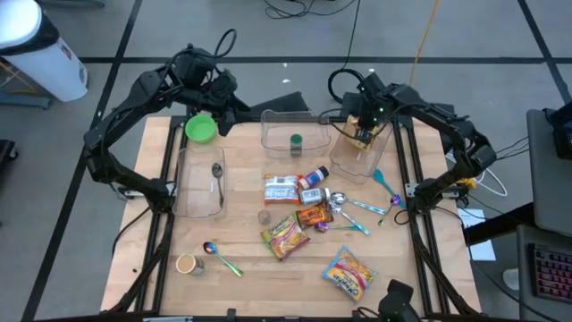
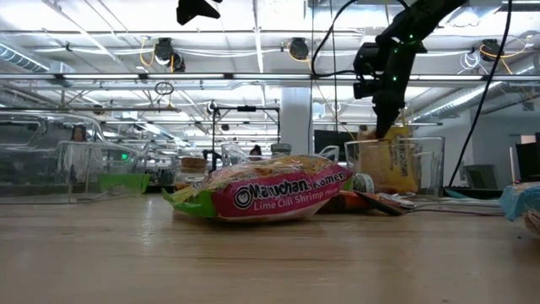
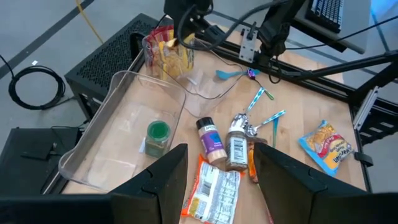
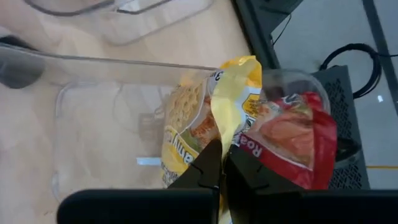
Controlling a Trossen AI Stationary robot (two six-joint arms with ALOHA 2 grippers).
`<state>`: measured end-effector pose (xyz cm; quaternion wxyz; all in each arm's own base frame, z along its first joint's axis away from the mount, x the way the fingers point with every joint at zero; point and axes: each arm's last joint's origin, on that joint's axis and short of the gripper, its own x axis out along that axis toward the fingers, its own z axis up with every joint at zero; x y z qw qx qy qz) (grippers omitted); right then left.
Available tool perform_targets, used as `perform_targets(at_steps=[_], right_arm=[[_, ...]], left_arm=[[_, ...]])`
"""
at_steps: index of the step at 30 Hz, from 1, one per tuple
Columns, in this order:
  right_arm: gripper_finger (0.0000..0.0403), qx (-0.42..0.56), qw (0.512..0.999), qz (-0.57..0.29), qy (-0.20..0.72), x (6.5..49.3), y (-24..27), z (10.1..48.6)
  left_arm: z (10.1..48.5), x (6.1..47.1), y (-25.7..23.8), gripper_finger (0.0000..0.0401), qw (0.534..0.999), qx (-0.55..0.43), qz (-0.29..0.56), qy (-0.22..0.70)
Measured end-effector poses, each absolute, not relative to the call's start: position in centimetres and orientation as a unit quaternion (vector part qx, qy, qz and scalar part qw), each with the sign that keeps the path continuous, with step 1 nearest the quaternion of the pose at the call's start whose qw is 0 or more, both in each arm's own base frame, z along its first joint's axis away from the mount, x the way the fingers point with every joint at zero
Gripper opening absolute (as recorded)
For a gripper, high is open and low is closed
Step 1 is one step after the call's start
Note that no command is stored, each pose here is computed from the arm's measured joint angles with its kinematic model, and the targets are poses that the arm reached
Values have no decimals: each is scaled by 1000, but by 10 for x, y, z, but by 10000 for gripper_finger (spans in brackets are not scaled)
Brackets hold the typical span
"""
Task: Pick & Place Food Item
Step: Put the yellow noodle pack into the right transparent bin
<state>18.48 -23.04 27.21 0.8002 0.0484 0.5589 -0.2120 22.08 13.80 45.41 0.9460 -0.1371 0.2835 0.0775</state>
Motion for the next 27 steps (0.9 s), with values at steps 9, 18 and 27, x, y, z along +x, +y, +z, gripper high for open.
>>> perform_targets(at_steps=[9, 18, 27], right_arm=[[0, -11, 796, -238, 557, 197, -229, 267], [0, -11, 788, -252, 561, 200, -223, 251], [0, -15, 787, -255, 562, 201, -223, 251]], left_arm=[[454, 221, 138, 189, 947, -136, 78, 282], [454, 221, 138, 188, 946, -138, 78, 282], [454, 221, 138, 189, 946, -138, 79, 282]])
